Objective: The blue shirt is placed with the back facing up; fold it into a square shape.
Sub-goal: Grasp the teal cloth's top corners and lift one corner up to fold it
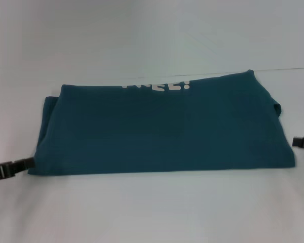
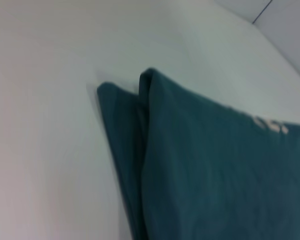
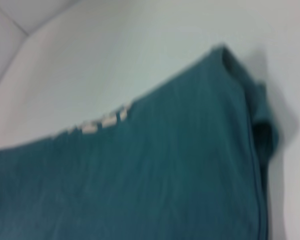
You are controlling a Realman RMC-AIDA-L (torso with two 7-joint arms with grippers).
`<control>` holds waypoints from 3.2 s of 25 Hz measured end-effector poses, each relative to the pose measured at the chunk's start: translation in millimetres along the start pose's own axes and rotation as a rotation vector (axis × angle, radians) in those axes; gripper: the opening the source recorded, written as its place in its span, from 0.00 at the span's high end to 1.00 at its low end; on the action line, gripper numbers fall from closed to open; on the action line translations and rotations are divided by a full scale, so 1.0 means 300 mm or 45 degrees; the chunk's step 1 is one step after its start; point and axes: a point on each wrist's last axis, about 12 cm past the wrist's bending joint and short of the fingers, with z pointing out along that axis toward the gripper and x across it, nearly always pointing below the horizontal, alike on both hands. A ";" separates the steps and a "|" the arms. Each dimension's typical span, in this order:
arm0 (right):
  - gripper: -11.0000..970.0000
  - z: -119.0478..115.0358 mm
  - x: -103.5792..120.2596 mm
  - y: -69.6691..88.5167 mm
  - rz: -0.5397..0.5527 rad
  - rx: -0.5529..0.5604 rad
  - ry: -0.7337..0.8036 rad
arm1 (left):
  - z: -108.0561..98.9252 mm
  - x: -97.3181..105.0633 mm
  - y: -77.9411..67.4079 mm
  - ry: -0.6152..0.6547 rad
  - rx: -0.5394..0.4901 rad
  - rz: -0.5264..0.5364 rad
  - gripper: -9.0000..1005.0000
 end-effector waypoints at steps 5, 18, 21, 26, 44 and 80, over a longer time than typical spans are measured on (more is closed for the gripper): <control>0.71 -0.065 -0.050 0.014 -0.036 -0.035 -0.154 | -0.054 -0.004 0.018 -0.080 0.029 -0.091 0.81; 0.24 -0.016 -0.154 0.100 -0.203 -0.159 -0.227 | -0.031 0.060 0.016 -0.019 0.065 -0.321 0.31; 0.18 0.002 -0.177 0.119 -0.234 -0.164 -0.206 | -0.016 0.067 0.007 0.022 0.075 -0.348 0.26; 0.05 0.019 -0.203 0.134 -0.251 -0.155 -0.209 | 0.001 0.078 -0.001 0.054 0.073 -0.376 0.17; 0.05 0.022 -0.207 0.141 -0.249 -0.159 -0.227 | 0.040 -0.018 -0.008 0.153 -0.023 -0.355 0.12; 0.06 0.005 -0.212 0.133 -0.227 -0.160 -0.237 | 0.110 -0.087 -0.044 0.238 -0.084 -0.301 0.12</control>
